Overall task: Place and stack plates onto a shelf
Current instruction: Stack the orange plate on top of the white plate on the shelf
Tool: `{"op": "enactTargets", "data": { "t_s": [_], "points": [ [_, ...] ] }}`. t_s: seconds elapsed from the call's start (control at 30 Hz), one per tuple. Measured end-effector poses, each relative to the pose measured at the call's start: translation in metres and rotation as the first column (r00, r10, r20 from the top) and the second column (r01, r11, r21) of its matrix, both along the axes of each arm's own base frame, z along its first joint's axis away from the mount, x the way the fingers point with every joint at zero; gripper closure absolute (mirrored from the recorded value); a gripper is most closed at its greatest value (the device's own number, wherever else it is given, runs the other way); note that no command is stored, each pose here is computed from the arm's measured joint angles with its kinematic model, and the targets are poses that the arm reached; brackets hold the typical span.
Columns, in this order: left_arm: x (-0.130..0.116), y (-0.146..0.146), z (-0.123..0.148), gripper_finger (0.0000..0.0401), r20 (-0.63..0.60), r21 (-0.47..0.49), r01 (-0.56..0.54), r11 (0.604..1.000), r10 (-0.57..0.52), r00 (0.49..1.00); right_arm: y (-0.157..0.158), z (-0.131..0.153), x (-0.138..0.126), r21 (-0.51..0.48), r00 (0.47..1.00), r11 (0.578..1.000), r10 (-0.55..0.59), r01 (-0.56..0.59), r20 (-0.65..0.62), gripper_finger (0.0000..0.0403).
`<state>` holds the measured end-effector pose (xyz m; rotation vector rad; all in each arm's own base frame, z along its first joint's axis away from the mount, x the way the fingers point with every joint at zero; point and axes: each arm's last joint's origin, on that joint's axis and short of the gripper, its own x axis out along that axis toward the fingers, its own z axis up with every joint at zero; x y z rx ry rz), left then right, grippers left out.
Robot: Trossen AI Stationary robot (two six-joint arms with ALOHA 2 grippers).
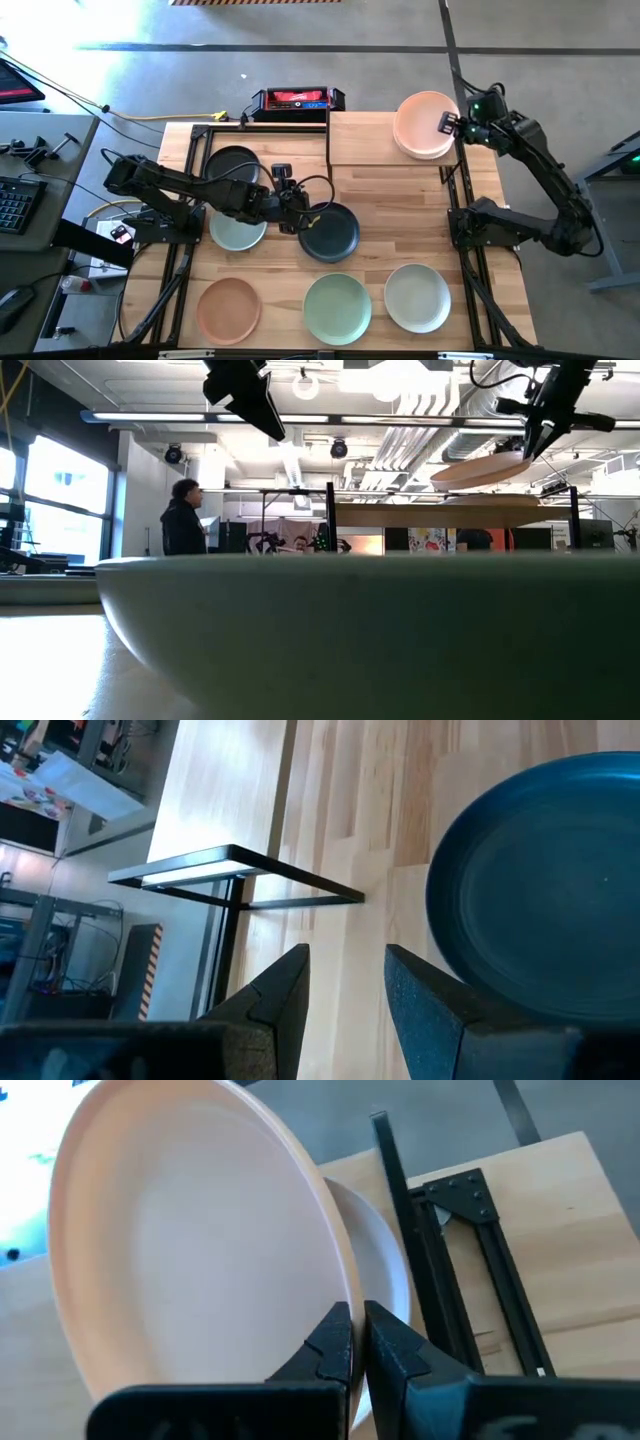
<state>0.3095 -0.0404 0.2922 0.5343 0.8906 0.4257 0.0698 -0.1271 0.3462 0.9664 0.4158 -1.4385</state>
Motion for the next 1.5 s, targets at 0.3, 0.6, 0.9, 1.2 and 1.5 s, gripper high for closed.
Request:
{"op": "enactTargets", "data": {
  "t_s": [0.3, 0.6, 0.9, 1.2, 1.5],
  "points": [
    [0.000, 0.000, 0.000, 0.0279, 0.000, -0.001, 0.001, 1.000, -0.001, 1.000, -0.004, -0.006, 0.002, 0.048, 0.999, 0.998, -0.037, 0.038, -0.027, 0.0403],
    [0.000, 0.000, 0.000, 0.0279, -0.003, -0.016, 0.011, 1.000, -0.011, 1.000, -0.012, -0.010, 0.009, 0.070, 0.998, 0.996, -0.047, 0.049, -0.030, 0.0403],
    [0.000, 0.000, 0.000, 0.0279, -0.002, -0.016, 0.012, 1.000, -0.012, 1.000, -0.019, -0.016, 0.013, 0.112, 0.997, 0.992, -0.045, 0.051, -0.059, 0.0403],
    [0.000, 0.000, 0.000, 0.0279, -0.002, -0.016, 0.011, 1.000, -0.011, 1.000, -0.020, -0.018, 0.014, 0.124, 0.997, 0.991, -0.044, 0.052, -0.067, 0.0403],
    [0.000, 0.000, 0.000, 0.0279, -0.002, -0.016, 0.011, 1.000, -0.011, 1.000, -0.019, -0.021, 0.013, 0.156, 0.994, 0.987, -0.010, 0.028, -0.112, 0.0377]
  ]
}}
